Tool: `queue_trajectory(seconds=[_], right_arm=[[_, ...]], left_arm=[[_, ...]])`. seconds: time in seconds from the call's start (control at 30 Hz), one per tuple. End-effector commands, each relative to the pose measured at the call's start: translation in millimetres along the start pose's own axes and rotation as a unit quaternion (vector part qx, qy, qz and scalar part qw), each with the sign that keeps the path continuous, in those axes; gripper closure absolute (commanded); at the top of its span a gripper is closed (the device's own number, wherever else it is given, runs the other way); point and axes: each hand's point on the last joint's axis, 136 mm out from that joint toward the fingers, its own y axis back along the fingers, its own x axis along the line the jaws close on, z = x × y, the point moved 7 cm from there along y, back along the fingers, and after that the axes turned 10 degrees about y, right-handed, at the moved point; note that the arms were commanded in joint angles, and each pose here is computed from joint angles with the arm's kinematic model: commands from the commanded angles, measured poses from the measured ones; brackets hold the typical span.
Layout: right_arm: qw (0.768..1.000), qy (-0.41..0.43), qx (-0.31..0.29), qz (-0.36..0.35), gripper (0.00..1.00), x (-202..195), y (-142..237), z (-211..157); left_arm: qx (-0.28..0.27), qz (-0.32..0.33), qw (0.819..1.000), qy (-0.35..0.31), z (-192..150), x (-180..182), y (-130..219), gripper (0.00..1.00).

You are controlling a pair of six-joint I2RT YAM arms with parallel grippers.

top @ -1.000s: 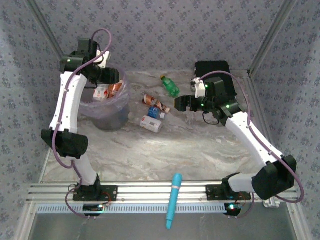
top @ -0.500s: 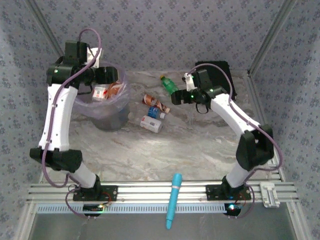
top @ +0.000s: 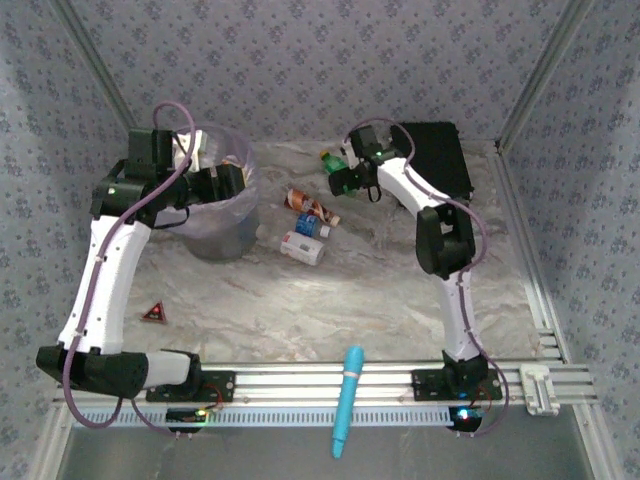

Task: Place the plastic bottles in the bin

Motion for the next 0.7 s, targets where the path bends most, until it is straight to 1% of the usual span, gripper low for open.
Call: queue_trajectory(seconds=[0.0,0.13,0.2,0.37,0.5,0.67], right_arm=[[1.000,0.013,0.024,-0.014,0.00,-5,-17,2],[1.000,0.006,0.021,-0.015,0.00,-10,-39,12],[0.999,0.005,0.030,-0.014,0.00,-11,-52,11],[1.000,0.007,0.026,-0.011,0.02,-13,-62,13],[1.000,0.007,0.026,-0.004,0.09,-14,-65,11],[0.999,0.019,0.034,-0.012,0.18,-11,-63,9]], left_arm=[[-0.016,-0.031,0.999,-0.005,3,-10,6,0.19],[-0.019,-0.035,0.999,-0.005,4,-10,3,0.19],[-0.021,-0.038,0.999,-0.004,5,-10,2,0.19],[-0.022,-0.041,0.999,-0.004,6,-10,-1,0.19],[-0.019,-0.039,0.999,-0.004,7,-10,-4,0.19],[-0.022,-0.045,0.999,-0.001,9,-11,-3,0.19]])
